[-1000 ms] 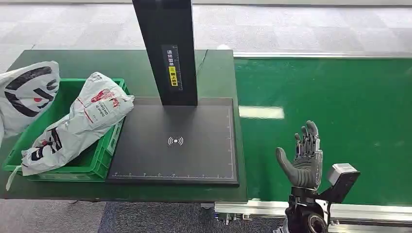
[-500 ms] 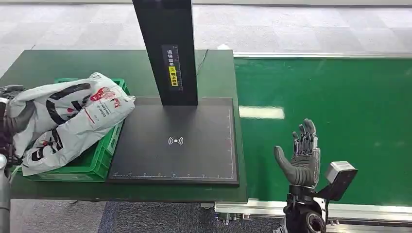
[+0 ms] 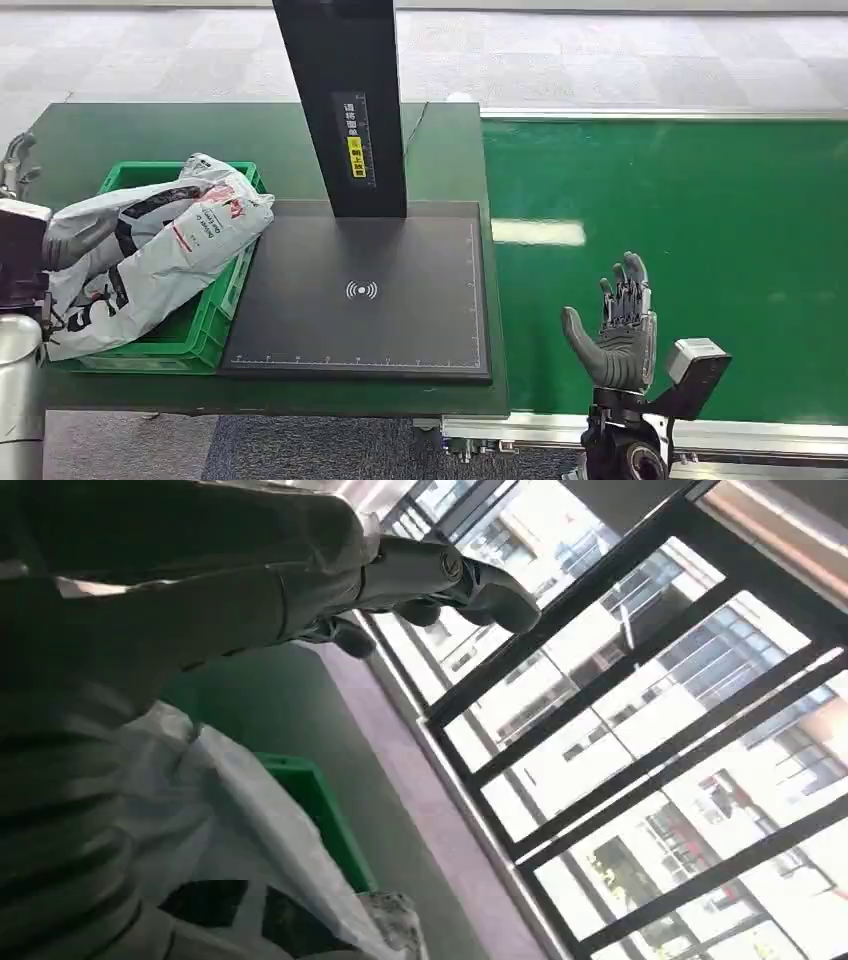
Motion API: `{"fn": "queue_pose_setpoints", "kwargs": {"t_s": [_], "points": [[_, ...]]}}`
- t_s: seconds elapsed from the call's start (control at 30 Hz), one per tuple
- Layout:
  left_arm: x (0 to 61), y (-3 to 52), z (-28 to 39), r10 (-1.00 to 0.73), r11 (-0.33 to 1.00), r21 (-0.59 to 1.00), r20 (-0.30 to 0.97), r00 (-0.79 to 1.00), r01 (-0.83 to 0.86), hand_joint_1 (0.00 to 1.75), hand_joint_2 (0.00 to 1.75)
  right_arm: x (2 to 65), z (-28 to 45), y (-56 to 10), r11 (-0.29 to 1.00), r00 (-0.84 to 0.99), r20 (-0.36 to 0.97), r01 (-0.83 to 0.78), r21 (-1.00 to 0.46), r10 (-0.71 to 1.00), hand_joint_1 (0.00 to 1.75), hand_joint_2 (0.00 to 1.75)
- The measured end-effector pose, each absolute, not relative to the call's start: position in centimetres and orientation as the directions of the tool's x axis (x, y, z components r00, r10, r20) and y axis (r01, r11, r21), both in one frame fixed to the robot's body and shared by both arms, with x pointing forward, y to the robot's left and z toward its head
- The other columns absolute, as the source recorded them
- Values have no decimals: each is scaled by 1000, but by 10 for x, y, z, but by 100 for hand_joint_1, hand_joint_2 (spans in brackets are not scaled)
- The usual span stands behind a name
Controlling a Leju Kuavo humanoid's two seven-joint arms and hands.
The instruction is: Moved the parcel from conveyor to table for the left to box.
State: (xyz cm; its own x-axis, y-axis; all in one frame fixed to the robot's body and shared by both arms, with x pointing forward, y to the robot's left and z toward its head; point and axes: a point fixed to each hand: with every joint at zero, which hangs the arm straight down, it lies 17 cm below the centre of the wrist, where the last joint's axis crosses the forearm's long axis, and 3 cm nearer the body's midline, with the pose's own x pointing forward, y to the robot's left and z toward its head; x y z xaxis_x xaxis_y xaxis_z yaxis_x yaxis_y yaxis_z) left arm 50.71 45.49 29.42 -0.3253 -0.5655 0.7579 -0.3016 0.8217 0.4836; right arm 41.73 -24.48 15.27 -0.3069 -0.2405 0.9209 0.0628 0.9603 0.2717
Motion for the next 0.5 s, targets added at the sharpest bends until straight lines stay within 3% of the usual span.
{"fn": "queue_pose_setpoints", "kwargs": {"t_s": [0.23, 0.4, 0.5], "points": [[466, 423, 351, -572, 820, 437, 642, -511, -369, 0, 175, 413, 147, -249, 960, -301, 925, 80, 268, -233, 0, 175], [407, 378, 350, -532, 846, 374, 558, -637, -380, 0, 175, 405, 145, -252, 958, -306, 924, 101, 270, -228, 0, 175], [384, 348, 337, -459, 886, 347, 577, -676, -306, 0, 175, 405, 145, -253, 958, -308, 924, 99, 269, -228, 0, 175]]}}
